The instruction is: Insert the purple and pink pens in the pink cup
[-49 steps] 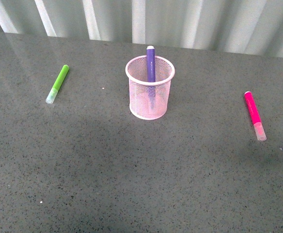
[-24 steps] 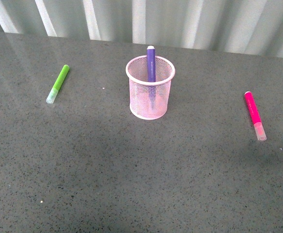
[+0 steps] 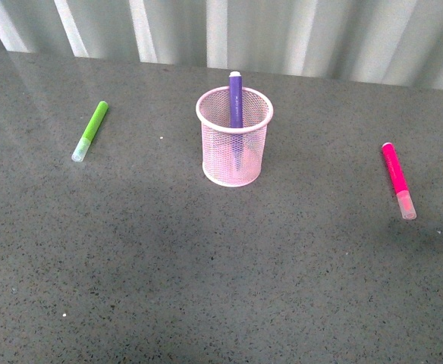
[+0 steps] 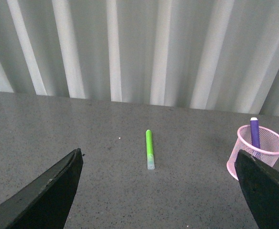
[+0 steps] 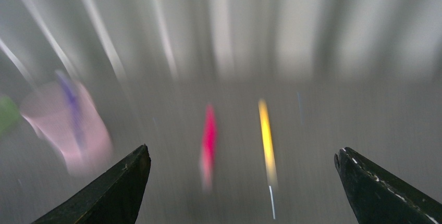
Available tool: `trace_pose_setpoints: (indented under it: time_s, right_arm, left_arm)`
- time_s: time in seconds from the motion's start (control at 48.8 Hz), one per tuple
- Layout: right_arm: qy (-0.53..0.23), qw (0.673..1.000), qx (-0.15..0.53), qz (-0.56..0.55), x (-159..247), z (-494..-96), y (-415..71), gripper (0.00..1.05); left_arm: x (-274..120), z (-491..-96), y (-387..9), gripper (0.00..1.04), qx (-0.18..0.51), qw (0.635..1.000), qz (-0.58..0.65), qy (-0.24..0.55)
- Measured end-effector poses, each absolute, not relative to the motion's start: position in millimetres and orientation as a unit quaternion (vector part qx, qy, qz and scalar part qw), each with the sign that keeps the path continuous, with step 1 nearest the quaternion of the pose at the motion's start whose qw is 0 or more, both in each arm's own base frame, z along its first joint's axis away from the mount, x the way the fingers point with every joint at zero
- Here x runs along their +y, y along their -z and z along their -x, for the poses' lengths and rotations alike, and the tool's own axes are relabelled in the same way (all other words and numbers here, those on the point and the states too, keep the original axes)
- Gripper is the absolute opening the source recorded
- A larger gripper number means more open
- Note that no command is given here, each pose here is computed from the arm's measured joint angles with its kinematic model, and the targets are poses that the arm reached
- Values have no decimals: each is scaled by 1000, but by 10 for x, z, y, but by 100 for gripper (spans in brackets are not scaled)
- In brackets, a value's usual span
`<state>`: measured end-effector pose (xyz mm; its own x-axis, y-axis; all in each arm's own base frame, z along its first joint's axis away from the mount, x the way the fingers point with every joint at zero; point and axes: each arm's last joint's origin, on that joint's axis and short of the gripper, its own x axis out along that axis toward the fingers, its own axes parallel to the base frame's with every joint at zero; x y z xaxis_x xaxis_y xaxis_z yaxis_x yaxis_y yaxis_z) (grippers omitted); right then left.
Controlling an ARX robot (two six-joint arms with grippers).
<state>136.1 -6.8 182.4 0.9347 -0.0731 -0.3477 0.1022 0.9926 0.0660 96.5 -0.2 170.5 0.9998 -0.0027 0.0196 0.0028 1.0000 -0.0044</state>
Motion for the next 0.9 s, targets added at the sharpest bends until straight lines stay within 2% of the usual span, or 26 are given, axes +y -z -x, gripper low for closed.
trace_pose_setpoints:
  time_s: [0.185,0.349,0.472,0.759,0.903]
  right_arm:
    - [55,970,234,-36,-117,-2161,-1829,98]
    - [58,941,332,-36,-66,-2863,-1477,98]
    - [57,931,360,-19,72,-3296,-1258,98]
    - [55,920,387,-20,310,-3839,-931,98]
    - [63,914,399,-33,331,-3944,-782,98]
  left_arm:
    - [-2,-965,-1705,98,-9,1000,2,1]
    - [-2,-965,-1705,98,-9,1000,2,1]
    - [-2,-965,-1705,98,-9,1000,2,1]
    - [-2,-965,-1705,98,-9,1000,2,1]
    - [-2,-965,-1705,98,-9,1000,2,1]
